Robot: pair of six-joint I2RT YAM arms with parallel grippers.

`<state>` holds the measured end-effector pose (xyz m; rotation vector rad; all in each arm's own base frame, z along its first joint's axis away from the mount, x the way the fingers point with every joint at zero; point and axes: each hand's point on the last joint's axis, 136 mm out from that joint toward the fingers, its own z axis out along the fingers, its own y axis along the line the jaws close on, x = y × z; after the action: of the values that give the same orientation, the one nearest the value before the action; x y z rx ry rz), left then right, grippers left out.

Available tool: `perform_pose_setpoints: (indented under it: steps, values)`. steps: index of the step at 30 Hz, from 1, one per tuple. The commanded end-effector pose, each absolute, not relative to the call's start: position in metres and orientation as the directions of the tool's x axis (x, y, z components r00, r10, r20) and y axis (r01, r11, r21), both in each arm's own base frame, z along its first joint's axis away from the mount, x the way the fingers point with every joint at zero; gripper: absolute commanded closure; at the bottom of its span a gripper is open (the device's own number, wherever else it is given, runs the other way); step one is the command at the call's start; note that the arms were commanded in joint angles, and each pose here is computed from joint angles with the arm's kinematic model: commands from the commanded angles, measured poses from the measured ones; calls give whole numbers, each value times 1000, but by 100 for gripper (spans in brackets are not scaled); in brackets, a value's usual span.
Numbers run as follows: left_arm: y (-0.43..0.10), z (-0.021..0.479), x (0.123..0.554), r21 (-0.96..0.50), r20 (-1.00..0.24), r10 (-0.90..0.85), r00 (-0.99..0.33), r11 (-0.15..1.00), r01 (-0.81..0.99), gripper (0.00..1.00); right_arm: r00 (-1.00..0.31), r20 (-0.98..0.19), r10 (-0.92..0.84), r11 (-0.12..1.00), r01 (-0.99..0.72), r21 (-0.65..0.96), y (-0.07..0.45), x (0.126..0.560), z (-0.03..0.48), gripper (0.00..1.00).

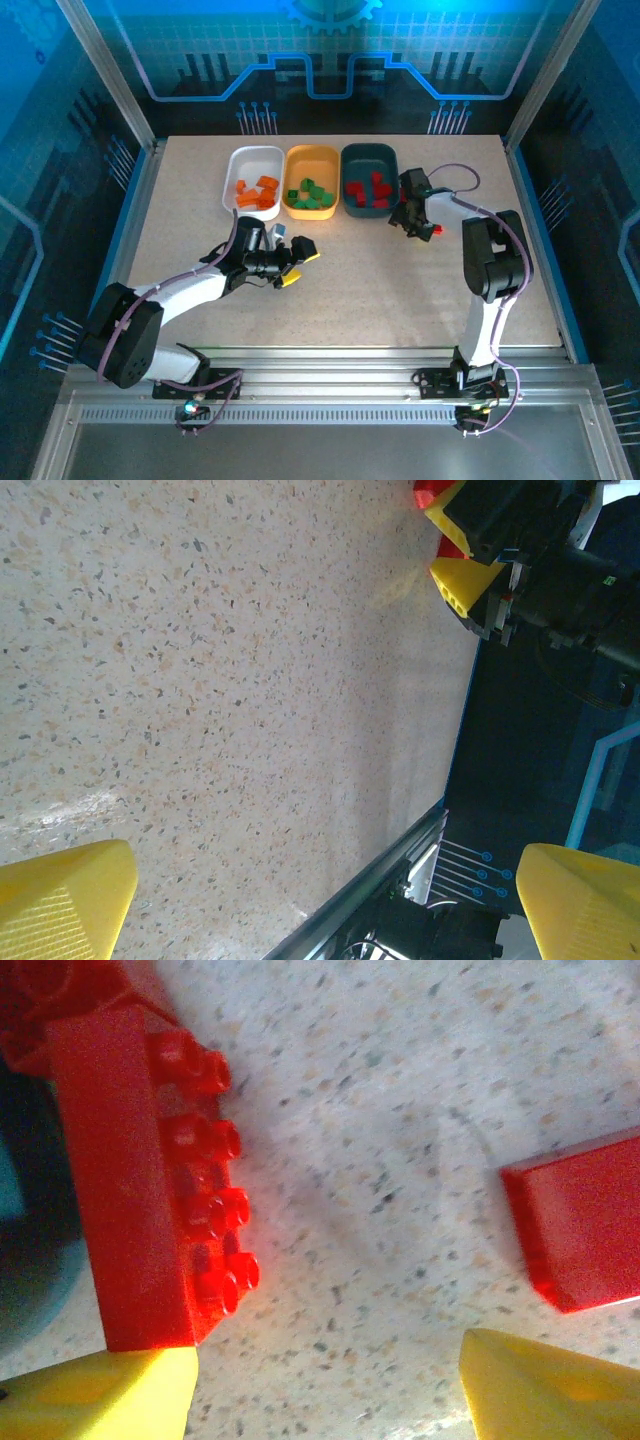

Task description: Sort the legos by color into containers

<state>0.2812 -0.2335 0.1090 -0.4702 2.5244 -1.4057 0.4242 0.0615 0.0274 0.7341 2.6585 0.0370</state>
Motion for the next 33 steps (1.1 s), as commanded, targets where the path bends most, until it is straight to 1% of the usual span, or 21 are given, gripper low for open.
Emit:
perform_pose_setpoints:
  steps: [1, 3, 6, 8, 12, 18, 23, 28, 32, 33]
  values:
    - [-233, 114, 277, -852, -51, -364, -930, 502, -150, 1, -748, -382, 543, 829, 551, 97, 28, 427, 31, 29]
    - [-232, 115, 277, -851, -54, -363, -930, 505, -148, 1, -737, -409, 539, 833, 539, 125, 13, 438, 34, 29]
    - [-231, 117, 278, -848, -58, -361, -931, 509, -145, 1, -740, -410, 533, 842, 510, 175, -2, 450, 40, 30]
    - [-231, 117, 277, -847, -58, -362, -930, 511, -146, 1, -752, -416, 512, 859, 455, 235, 1, 456, 50, 31]
    - [-232, 116, 280, -846, -56, -367, -928, 512, -151, 1, -760, -444, 474, 880, 386, 277, 12, 458, 69, 32]
    - [-233, 118, 284, -843, -53, -368, -928, 514, -156, 1, -778, -449, 439, 894, 329, 304, 22, 476, 81, 32]
    - [-232, 119, 284, -838, -57, -376, -925, 521, -160, 1, -805, -419, 420, 905, 333, 266, 20, 493, 68, 33]
    - [-230, 116, 283, -831, -50, -380, -924, 529, -173, 1, -804, -404, 436, 899, 365, 243, 14, 508, 59, 40]
    - [-230, 117, 285, -829, -55, -383, -922, 533, -172, 1, -812, -387, 438, 897, 362, 255, 18, 513, 53, 56]
    - [-230, 117, 285, -828, -54, -384, -922, 533, -174, 1, -811, -389, 438, 895, 352, 274, 20, 512, 54, 56]
